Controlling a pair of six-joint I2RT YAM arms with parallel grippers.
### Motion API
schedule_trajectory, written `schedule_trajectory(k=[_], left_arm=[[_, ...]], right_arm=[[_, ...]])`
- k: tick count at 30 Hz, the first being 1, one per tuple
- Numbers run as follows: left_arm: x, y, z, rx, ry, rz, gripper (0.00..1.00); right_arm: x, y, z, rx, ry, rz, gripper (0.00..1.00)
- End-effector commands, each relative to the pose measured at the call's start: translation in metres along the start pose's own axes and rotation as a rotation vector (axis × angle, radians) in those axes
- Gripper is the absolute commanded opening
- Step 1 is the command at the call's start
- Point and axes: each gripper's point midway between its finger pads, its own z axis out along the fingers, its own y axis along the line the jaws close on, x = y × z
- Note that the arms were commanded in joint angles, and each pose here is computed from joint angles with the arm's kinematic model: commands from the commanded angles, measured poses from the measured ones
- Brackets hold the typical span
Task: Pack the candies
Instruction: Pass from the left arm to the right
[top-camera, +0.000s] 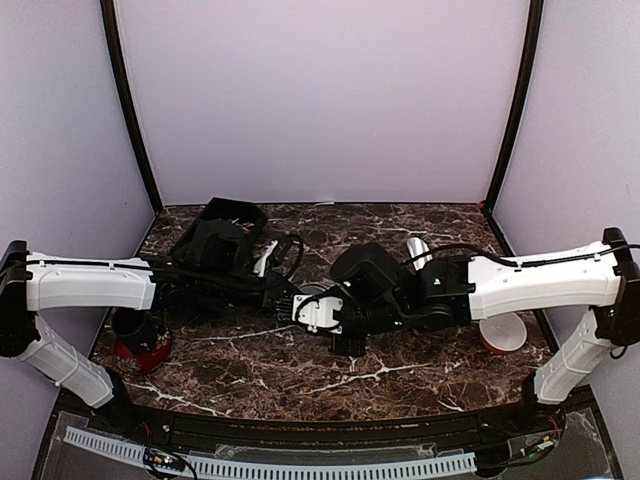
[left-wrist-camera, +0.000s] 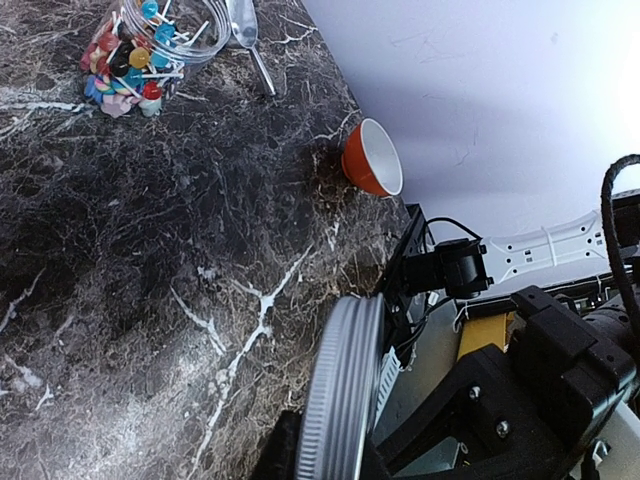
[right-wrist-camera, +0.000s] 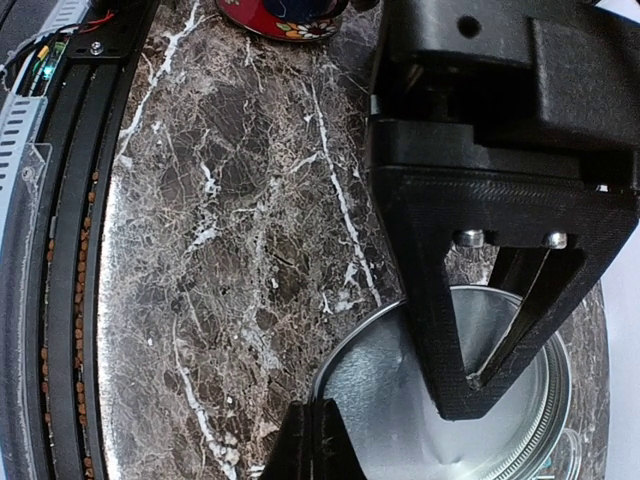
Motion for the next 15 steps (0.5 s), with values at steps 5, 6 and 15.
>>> schedule_trajectory(k=[5, 6, 15], left_arm=[[0.007, -0.003, -0.012, -0.026, 0.003, 0.025, 0.2], [0.004, -0.006, -0.015, -0.025, -0.011, 0.034, 0.27], [-0.031, -0.031, -0.071, -0.063, -0.211, 0.208, 0.83]], right_arm=[[-0.017, -0.016, -0.012, 0.004, -0.035, 0.091, 0.0], [-0.018, -0.015, -0.013, -0.003, -0.039, 0.098, 0.0], [-0.024, -0.003, -0.028, -0.092, -0.094, 0.151, 0.0]])
